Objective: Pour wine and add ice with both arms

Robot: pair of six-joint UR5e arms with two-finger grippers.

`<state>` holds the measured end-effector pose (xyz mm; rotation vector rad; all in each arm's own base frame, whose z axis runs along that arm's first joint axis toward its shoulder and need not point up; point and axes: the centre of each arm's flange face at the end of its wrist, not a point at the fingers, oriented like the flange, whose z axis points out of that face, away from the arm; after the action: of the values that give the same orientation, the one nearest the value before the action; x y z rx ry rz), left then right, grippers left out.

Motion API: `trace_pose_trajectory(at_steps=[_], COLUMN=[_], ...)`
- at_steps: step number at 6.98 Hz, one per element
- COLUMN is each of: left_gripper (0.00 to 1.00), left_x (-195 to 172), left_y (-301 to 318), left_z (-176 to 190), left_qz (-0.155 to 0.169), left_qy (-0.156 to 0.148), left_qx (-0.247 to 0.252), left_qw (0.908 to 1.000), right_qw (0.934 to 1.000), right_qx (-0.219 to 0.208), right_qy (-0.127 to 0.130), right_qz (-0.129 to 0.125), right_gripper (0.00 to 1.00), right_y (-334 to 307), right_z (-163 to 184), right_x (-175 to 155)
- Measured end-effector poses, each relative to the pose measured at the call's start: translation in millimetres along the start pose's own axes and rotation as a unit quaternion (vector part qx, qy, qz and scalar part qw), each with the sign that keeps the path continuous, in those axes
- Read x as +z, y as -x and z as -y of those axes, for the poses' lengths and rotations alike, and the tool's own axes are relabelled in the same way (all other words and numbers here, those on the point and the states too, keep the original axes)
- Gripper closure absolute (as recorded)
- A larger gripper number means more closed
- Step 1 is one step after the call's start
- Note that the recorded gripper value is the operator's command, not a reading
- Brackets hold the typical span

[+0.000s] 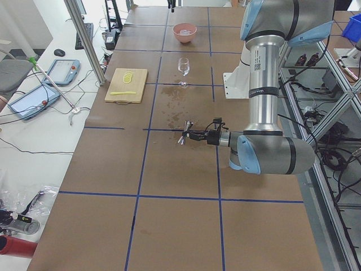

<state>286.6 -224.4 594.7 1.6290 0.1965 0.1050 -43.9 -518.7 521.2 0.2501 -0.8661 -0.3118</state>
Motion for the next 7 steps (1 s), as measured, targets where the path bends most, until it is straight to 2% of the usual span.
trace_pose_trajectory(at_steps=[1, 2, 3, 4, 5, 6, 7], left_gripper=[1.0, 1.0, 1.0, 1.0, 1.0, 1.0, 1.0], left_x=[-4.0, -12.6, -23.3, -30.8, -34.3, -35.1, -34.8], left_y=[3.5, 8.4, 3.4, -11.3, -23.7, -28.5, -29.2], left_z=[-0.8, -4.3, -7.3, -5.5, -1.0, 4.7, 12.0], left_qz=[-0.003, -0.012, -0.022, -0.026, -0.028, -0.027, -0.026], left_qy=[-0.006, -0.015, -0.017, -0.011, -0.007, -0.006, -0.006], left_qx=[-0.05, -0.13, -0.219, -0.281, -0.312, -0.328, -0.323], left_qw=[0.9987, 0.9913, 0.9754, 0.9594, 0.9496, 0.9443, 0.9461], right_qw=[1.0, 1.0, 1.0, 1.0, 1.0, 1.0, 1.0], right_qx=[0.0, 0.001, 0.001, 0.002, 0.002, 0.001, 0.001], right_qy=[0.0, 0.0, 0.001, 0.001, 0.001, 0.001, 0.0], right_qz=[0.0, 0.0, 0.0, 0.0, 0.0, 0.0, 0.0], right_gripper=[0.0, 0.0, 0.0, 0.0, 0.0, 0.0, 0.0], right_y=[0.1, -0.4, -1.1, -1.4, -1.4, -1.1, -0.5], right_z=[-0.1, -0.8, -1.3, -1.3, -0.8, -0.3, 0.2], right_x=[0.0, 0.3, 0.9, 1.3, 1.2, 1.0, 0.5])
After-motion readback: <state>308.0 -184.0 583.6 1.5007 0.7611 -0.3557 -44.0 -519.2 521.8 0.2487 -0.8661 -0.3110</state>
